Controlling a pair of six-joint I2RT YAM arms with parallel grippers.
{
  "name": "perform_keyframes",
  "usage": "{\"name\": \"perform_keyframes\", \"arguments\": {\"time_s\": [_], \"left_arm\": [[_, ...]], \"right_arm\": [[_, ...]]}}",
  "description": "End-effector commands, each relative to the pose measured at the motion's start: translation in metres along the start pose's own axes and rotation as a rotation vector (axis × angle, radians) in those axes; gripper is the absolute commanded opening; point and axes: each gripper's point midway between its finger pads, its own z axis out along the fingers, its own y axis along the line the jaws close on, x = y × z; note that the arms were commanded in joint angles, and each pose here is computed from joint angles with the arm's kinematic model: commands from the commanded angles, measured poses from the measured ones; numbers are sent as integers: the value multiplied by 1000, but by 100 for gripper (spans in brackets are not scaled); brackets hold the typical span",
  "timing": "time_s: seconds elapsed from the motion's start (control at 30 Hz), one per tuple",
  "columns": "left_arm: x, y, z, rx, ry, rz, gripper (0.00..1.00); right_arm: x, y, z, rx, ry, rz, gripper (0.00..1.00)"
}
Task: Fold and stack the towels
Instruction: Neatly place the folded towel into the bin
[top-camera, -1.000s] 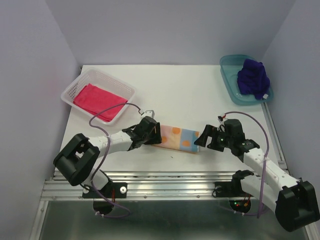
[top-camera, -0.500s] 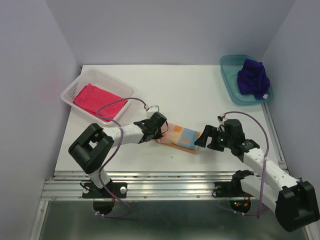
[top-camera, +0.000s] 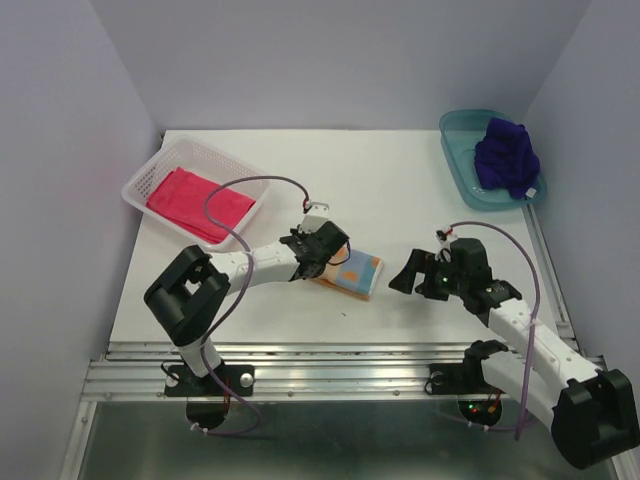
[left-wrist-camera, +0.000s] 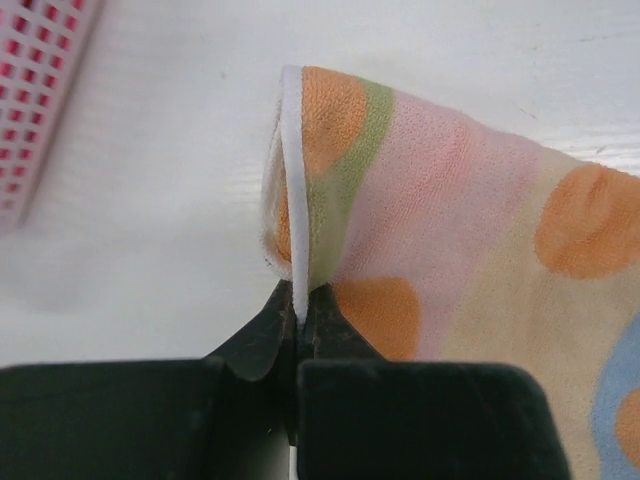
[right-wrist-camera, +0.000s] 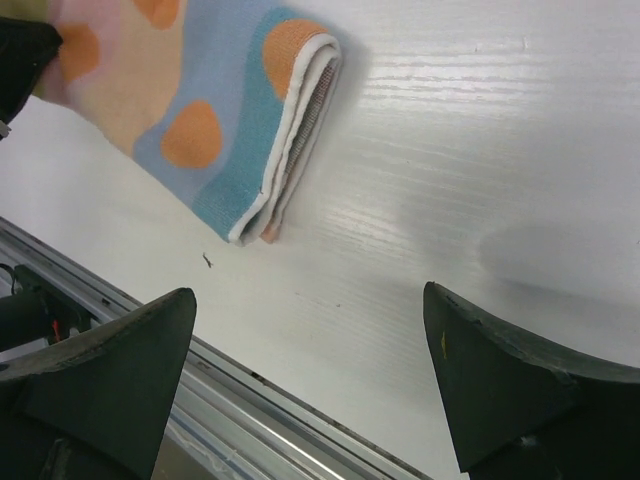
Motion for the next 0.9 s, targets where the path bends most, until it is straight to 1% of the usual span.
{"name": "perform_keyframes", "arguments": {"time_s": [0.0, 0.1, 0.2, 0.23, 0.33, 0.37, 0.4, 0.43, 0.47, 0.5, 0.57, 0.6, 0.67, 0.7, 0.8, 0.87], "left_arm": [[-51, 41, -14, -251, -180, 216, 0], [-64, 50, -16, -324, -216, 289, 0], [-83, 61, -27, -406, -264, 270, 0], [-90, 63, -33, -411, -275, 285, 0], [-114, 70, -47, -425, -335, 316, 0], [-114, 73, -50, -432, -344, 335, 0], [-119, 75, -54, -428, -362, 338, 0], [-134, 78, -63, -419, -402, 345, 0], [-138, 79, -68, -401, -430, 306, 0], [-139, 82, -69, -396, -431, 362, 0], [-156, 93, -84, -368, -492, 319, 0], [-158, 97, -87, -365, -497, 357, 0], [-170, 111, -102, -351, -537, 328, 0], [-176, 115, -112, -318, -567, 329, 0], [-184, 123, -119, -254, -609, 363, 0], [-193, 135, -133, -247, -647, 356, 0]], "right_arm": [[-28, 16, -7, -31, -101, -72, 100], [-32, 18, -9, -29, -122, -78, 100], [-38, 13, -11, 0, -158, -73, 100], [-42, 8, -12, 33, -182, -64, 100], [-47, 5, -16, 56, -216, -62, 100], [-47, 6, -17, 54, -223, -64, 100], [-48, 7, -18, 46, -230, -69, 100], [-49, 9, -19, 33, -241, -74, 100], [-48, 9, -19, 32, -240, -74, 100], [-49, 10, -20, 30, -249, -77, 100], [-50, 10, -21, 28, -253, -83, 100], [-48, 11, -20, 22, -245, -84, 100], [-47, 14, -19, 1, -238, -88, 100], [-46, 14, -18, 2, -228, -88, 100], [-45, 12, -17, 12, -219, -84, 100], [-44, 11, -16, 17, -209, -83, 100]]}}
